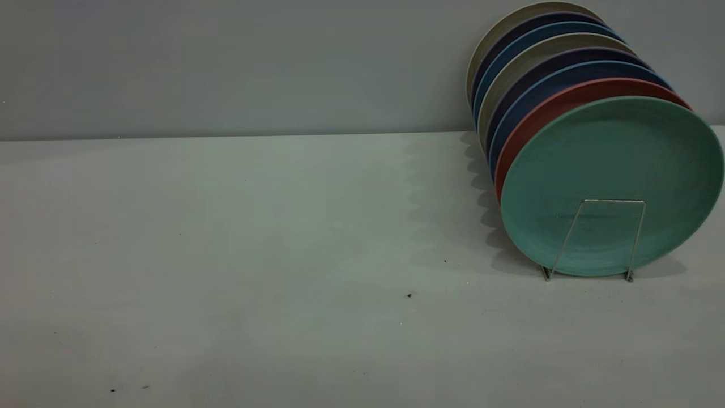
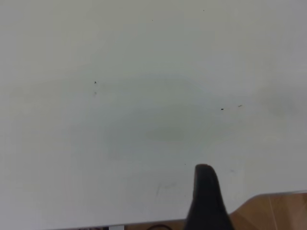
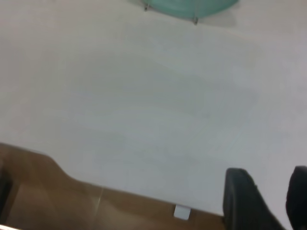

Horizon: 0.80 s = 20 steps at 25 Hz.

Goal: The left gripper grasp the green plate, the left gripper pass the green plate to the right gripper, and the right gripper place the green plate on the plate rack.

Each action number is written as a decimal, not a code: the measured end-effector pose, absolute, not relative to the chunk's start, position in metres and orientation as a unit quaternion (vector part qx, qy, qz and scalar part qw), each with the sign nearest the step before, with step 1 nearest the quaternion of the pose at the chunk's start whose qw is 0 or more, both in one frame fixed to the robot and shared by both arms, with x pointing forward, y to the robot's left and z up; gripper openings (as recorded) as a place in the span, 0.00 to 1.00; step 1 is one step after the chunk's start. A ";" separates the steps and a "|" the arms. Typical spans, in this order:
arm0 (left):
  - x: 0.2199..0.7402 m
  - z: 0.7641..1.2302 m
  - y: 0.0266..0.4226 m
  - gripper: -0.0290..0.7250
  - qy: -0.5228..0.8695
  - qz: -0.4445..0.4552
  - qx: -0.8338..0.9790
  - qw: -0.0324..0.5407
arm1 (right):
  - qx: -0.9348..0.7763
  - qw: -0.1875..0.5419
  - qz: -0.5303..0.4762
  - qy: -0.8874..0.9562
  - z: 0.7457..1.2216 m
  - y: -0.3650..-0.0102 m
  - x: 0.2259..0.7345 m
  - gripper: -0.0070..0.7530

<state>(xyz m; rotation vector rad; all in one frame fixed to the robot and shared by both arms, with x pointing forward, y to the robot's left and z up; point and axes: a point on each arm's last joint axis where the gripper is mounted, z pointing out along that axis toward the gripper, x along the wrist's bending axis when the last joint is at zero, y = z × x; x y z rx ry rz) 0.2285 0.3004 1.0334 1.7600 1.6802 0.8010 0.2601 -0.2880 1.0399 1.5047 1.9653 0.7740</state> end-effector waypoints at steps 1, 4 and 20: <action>0.229 1.033 0.300 0.79 0.629 0.300 0.658 0.286 | 0.556 0.277 0.293 0.727 1.040 -0.288 0.257 0.32; 0.229 1.033 0.300 0.79 0.629 0.300 0.658 0.286 | 0.549 0.298 0.310 0.716 1.041 -0.288 0.249 0.32; 0.229 1.033 0.300 0.79 0.629 0.300 0.658 0.286 | 0.553 0.341 0.348 0.676 1.041 -0.290 0.230 0.32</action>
